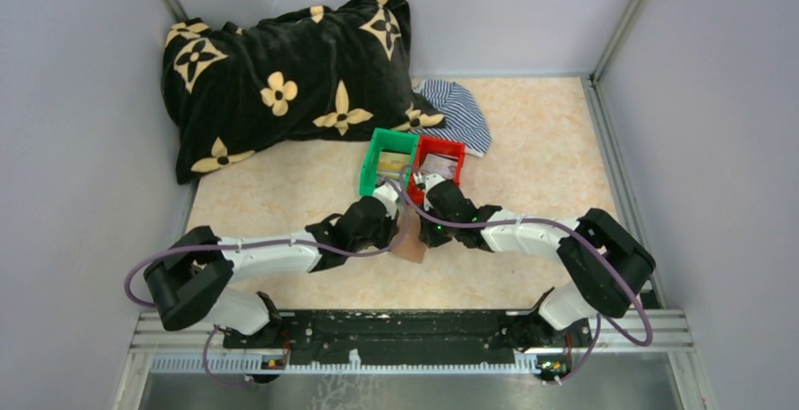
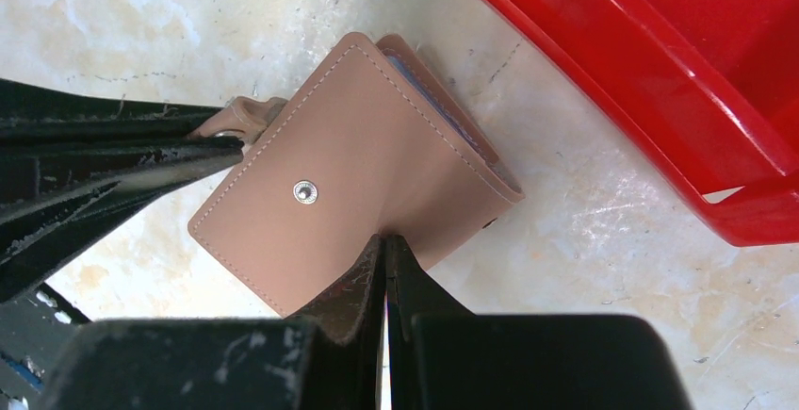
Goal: Take the credit cards out of the card holder
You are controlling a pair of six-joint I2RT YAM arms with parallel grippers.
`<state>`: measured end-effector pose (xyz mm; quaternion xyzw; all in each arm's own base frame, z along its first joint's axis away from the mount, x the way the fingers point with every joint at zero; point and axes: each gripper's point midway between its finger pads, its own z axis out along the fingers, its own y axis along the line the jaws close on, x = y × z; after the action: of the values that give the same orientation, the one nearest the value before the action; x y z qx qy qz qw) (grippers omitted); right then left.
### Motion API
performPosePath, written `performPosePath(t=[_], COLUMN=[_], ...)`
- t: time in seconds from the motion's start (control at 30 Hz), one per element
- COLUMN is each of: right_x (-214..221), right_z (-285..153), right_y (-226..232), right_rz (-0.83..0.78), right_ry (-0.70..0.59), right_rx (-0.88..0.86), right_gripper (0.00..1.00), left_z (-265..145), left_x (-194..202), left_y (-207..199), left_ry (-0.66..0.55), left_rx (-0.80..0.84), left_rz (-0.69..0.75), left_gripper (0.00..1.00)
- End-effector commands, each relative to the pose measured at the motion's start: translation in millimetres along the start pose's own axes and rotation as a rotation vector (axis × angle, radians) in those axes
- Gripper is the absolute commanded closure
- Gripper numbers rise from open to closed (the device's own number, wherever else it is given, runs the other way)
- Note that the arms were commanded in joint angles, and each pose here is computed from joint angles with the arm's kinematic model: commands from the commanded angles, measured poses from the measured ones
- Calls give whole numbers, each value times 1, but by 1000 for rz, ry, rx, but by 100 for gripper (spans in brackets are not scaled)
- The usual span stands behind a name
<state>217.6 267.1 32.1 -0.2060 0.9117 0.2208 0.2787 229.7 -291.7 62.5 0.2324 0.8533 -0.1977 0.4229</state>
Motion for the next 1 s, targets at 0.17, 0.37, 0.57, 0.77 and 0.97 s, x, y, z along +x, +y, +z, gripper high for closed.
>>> performPosePath(t=[0.17,0.37,0.57,0.77,0.97], right_x=[23,16,3,-6,-18], right_z=[0,-4,-11,-18,-25], right_y=[-13,-16,-12,-7,-8], right_rz=[19,-4,-28,-39,-58], right_ry=[68,57,33,11,-12], right_rx=[34,45,40,25,43], right_gripper=[100,100,100,100,100], left_z=[-15,-28,-36,-49,-67], left_x=[18,42,52,28,3], left_y=[32,51,64,65,76], left_ry=[64,116,127,40,-50], left_rx=[-164,-298,-381,-372,-411], left_rz=[-181,-314,-364,-394,-376], left_gripper=[100,97,16,5,8])
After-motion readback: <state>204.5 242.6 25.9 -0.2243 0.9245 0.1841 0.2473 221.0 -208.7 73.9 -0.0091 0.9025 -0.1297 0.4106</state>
